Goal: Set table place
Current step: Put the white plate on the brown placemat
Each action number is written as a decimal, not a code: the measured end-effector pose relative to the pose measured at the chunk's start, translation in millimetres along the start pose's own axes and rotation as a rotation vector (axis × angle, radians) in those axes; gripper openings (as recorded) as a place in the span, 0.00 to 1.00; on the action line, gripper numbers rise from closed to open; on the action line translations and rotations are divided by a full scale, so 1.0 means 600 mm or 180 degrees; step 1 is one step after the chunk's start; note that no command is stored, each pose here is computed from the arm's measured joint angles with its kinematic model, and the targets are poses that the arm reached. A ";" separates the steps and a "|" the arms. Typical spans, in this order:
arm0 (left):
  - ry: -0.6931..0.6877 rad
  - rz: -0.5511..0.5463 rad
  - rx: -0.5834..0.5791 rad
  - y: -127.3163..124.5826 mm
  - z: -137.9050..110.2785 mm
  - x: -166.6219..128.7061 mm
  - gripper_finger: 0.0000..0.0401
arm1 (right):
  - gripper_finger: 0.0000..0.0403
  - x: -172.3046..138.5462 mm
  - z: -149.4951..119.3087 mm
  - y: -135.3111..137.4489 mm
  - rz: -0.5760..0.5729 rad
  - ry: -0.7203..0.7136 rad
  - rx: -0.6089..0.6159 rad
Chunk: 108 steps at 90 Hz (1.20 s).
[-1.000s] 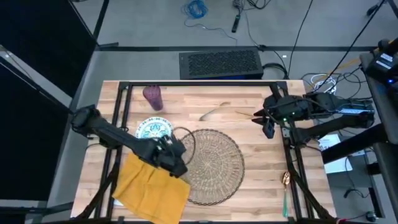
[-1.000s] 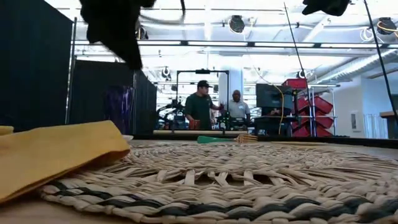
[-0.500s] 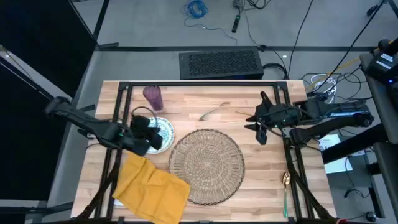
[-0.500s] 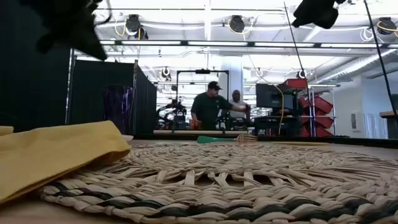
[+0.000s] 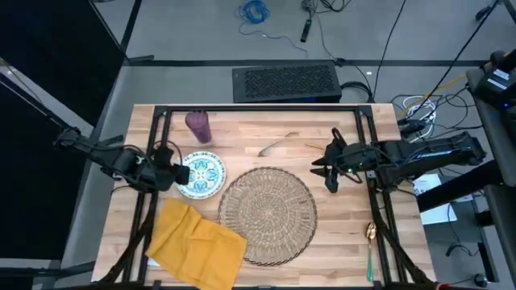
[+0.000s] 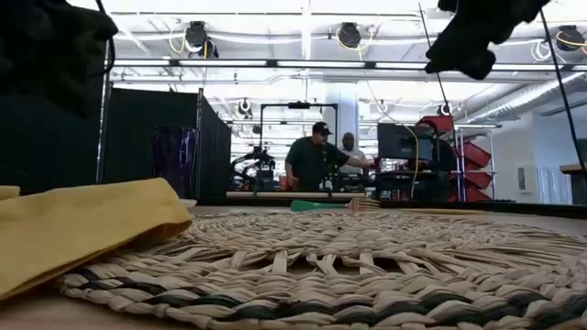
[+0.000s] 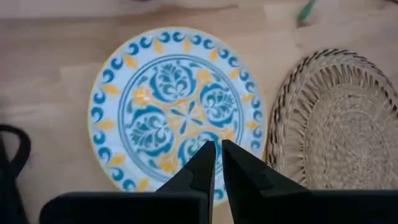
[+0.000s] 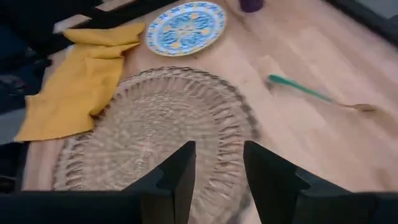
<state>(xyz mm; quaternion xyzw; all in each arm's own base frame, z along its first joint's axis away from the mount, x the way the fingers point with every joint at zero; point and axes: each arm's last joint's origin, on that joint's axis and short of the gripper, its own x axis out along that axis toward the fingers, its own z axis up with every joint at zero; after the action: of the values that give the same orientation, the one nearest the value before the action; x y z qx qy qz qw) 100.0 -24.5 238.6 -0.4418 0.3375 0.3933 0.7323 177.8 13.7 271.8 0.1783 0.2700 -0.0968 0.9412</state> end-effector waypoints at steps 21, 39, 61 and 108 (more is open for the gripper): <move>0.0089 -0.0009 -0.0323 -0.023 -0.008 0.016 0.03 | 0.31 0.019 -0.018 -0.003 0.0090 -0.0002 0.0062; 0.0296 0.0058 -0.0213 -0.062 -0.029 0.051 0.03 | 0.31 0.018 -0.013 0.004 0.0264 -0.0089 -0.0001; 0.0735 0.0270 -0.0011 -0.083 -0.074 0.080 0.03 | 0.31 0.017 -0.016 0.012 0.0336 -0.0075 -0.0107; 0.0029 0.0394 -0.0373 -0.082 -0.081 0.124 0.03 | 0.31 0.047 0.005 0.008 0.0390 -0.0318 -0.0135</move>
<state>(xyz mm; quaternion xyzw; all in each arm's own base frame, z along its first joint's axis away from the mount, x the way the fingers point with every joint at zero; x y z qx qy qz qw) 170.5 -62.8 176.4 -0.4639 0.3440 0.4549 0.6779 203.9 14.5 260.4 0.1694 0.2133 -0.0420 0.9613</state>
